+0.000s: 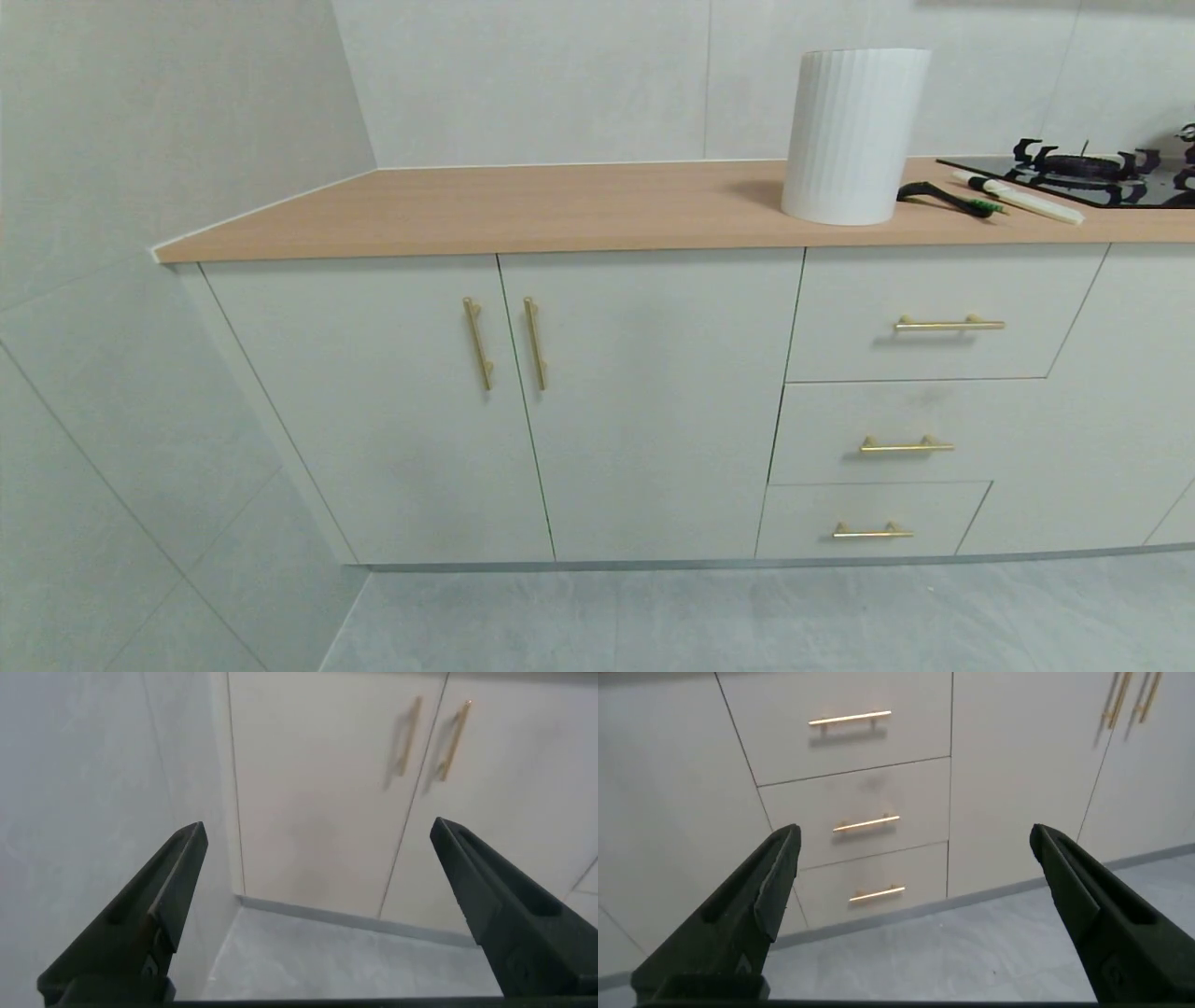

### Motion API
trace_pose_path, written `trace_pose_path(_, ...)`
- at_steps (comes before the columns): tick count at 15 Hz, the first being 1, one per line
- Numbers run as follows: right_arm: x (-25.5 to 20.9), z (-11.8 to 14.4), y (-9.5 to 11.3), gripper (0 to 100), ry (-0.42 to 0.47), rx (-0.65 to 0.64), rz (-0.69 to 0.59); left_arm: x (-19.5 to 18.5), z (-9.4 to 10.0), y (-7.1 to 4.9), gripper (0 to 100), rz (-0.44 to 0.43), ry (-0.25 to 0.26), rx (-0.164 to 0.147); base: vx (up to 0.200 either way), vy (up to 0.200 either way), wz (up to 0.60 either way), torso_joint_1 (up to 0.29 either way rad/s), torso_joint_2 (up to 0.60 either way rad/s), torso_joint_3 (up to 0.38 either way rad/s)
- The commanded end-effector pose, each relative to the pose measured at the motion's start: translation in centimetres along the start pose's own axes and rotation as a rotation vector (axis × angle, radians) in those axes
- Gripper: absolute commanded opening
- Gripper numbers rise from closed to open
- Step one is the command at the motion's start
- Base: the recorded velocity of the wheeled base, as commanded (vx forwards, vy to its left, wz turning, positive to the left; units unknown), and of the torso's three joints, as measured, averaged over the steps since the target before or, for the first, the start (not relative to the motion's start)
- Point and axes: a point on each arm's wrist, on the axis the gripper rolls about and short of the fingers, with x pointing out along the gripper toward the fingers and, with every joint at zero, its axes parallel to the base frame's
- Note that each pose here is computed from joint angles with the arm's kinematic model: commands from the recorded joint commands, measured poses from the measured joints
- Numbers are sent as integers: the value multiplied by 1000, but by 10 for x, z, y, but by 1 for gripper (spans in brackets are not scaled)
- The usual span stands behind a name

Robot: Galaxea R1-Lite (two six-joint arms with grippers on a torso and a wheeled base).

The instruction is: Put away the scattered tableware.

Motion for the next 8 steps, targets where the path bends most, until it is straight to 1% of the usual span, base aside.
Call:
trace_pose_path(1,5,-20,2,100,25,-13,45,8,-20,-2,100,-25,18,41,0,0,0,0,0,0)
trace_pose_path(2,5,-24,3,100,67,-19,93,13,-31,-3,100,-57,-11,67,0,0,0,0,0,0)
trace_pose_path(3,5,-27,4,100,92,-26,140,16,-37,-5,100,-102,-26,87,0,0,0,0,0,0)
trace_pose_path(4,4,-28,4,100,107,-31,185,16,-40,-5,100,-132,-1,86,0,0,0,0,0,0)
trace_pose_path(5,4,-32,5,100,145,-52,207,16,-41,-5,100,-135,15,86,0,0,0,0,0,0)
trace_pose_path(6,4,-31,5,100,137,-61,210,15,-45,-6,100,-147,55,81,0,0,0,0,0,0)
trace_pose_path(7,4,-31,5,100,135,-59,209,15,-48,-6,100,-169,84,60,0,0,0,0,0,0)
trace_pose_path(8,4,-31,5,100,135,-58,209,15,-49,-6,100,-175,92,50,0,0,0,0,0,0)
